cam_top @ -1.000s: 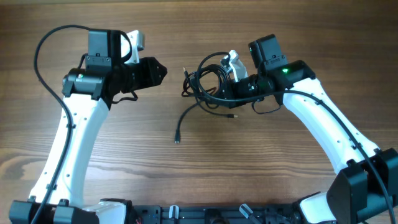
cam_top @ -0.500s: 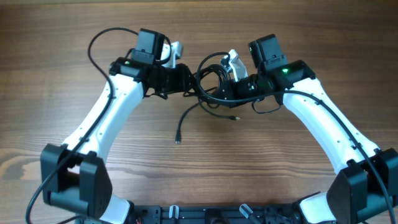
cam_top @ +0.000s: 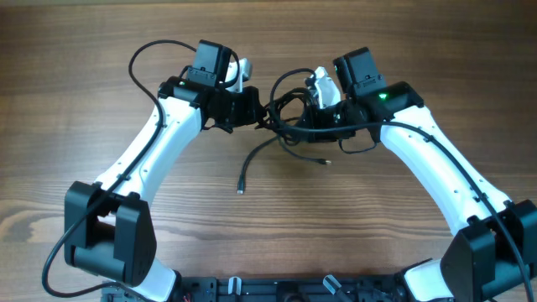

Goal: Untangle cables

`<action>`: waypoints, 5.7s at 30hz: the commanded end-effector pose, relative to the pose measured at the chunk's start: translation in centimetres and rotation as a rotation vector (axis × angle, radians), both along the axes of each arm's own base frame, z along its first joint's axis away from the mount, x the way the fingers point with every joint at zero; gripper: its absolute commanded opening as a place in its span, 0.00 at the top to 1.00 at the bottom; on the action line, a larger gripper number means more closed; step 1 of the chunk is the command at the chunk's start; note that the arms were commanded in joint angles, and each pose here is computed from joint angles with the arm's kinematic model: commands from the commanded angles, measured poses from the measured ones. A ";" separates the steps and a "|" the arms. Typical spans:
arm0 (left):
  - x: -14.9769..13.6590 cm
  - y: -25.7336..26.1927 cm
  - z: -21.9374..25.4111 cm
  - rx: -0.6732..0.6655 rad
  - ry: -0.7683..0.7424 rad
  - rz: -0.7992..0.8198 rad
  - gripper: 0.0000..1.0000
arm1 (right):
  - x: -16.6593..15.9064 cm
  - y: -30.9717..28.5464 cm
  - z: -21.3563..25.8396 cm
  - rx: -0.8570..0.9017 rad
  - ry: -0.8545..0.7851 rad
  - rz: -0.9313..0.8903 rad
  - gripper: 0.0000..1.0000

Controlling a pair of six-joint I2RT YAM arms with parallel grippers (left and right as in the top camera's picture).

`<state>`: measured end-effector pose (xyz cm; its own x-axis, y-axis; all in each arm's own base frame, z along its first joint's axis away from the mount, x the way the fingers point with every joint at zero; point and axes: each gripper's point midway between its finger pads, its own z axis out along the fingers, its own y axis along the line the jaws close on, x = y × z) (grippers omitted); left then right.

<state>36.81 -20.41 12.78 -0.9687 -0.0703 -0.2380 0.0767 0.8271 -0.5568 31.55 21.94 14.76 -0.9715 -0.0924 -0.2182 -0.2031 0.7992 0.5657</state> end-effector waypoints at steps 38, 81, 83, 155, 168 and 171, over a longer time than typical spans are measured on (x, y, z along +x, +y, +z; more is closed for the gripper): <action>-3.0 1.4 13.9 0.015 -0.503 -0.175 0.96 | 1.7 2.6 11.8 0.248 -0.352 0.096 0.73; -1.9 21.6 11.7 0.482 -0.293 0.694 0.96 | 2.3 -8.0 0.5 -0.402 -0.078 -0.273 0.96; -2.4 22.1 10.9 0.515 -0.258 0.698 0.96 | 2.5 -9.4 0.3 -0.435 -0.059 -0.358 0.96; -1.4 13.5 9.5 0.168 -0.203 0.325 0.04 | 3.9 -0.4 5.1 -0.169 -0.140 0.021 0.13; -3.2 2.4 3.3 0.100 -0.056 -0.065 0.14 | 5.7 -7.1 4.5 -0.229 -0.069 -0.161 0.12; -3.2 0.4 1.7 0.102 -0.038 -0.116 0.17 | 5.7 -7.1 4.5 -0.229 -0.069 -0.160 0.12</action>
<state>33.68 -17.52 15.64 -0.9589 -0.0171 -0.2831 0.1187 0.8823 -0.4554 37.15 15.08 18.84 -0.9650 0.0054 -0.2623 -0.0946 0.9253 0.3672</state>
